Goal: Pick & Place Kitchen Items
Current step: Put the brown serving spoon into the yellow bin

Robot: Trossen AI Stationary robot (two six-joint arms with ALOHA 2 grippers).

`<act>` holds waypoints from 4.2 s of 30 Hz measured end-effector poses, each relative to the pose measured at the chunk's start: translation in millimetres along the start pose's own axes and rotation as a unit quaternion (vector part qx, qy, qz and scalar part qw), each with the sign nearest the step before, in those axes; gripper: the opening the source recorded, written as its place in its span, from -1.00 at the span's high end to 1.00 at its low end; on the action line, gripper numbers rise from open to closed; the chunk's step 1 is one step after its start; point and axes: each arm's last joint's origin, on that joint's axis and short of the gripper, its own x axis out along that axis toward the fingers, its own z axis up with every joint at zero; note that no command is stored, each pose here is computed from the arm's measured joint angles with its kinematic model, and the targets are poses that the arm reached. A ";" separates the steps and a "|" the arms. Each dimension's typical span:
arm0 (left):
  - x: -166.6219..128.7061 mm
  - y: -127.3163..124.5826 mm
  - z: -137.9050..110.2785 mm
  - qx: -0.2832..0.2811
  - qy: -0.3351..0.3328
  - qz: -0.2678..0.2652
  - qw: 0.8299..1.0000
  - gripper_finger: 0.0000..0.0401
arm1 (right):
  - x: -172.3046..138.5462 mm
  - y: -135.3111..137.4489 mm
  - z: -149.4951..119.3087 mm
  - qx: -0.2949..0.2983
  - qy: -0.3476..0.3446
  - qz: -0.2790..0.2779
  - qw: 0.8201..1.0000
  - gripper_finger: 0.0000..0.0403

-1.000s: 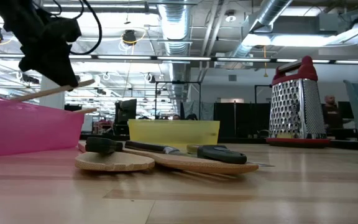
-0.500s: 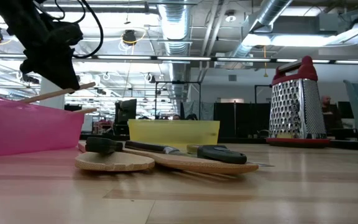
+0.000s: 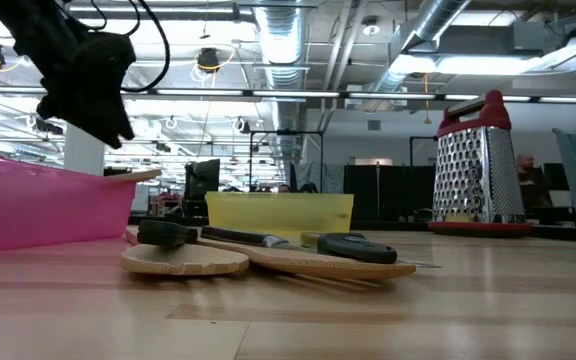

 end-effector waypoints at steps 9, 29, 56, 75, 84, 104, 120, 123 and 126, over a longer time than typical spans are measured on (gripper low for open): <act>-14.9 -41.0 28.5 0.052 -0.093 -0.259 0.960 0.10 | -1.4 1.1 -1.4 0.002 0.001 0.003 1.000 0.19; 31.1 -107.5 -33.6 0.342 -0.065 -0.311 0.884 -0.23 | -1.2 0.9 -1.2 0.003 0.001 0.002 1.000 0.19; 56.5 -114.9 -40.8 0.439 0.088 -0.254 0.857 -0.23 | -1.2 0.3 -1.6 0.004 0.002 0.000 1.000 0.19; 84.5 -110.0 -43.1 0.475 0.120 -0.244 0.837 -0.23 | 2.3 -0.2 -5.8 0.001 0.005 -0.004 1.000 0.19; 95.0 -112.4 -49.2 0.481 0.137 -0.233 0.834 -0.23 | 15.2 -5.1 -23.3 0.022 0.020 -0.026 0.999 0.19; 116.9 -122.4 -58.7 0.520 0.166 -0.258 0.797 -0.02 | 15.5 -5.0 -23.4 0.020 0.020 -0.025 0.999 0.19; 127.0 -127.9 -56.3 0.549 0.111 -0.264 0.786 0.50 | 15.5 -4.5 -23.1 0.024 0.018 -0.023 0.999 0.19; 131.6 -128.0 -53.4 0.543 0.104 -0.268 0.789 0.54 | 15.5 -4.3 -22.9 0.025 0.017 -0.022 0.999 0.19; 133.6 -129.5 -48.1 0.533 0.084 -0.275 0.796 0.55 | 15.6 -3.5 -22.4 0.028 0.015 -0.019 0.999 0.19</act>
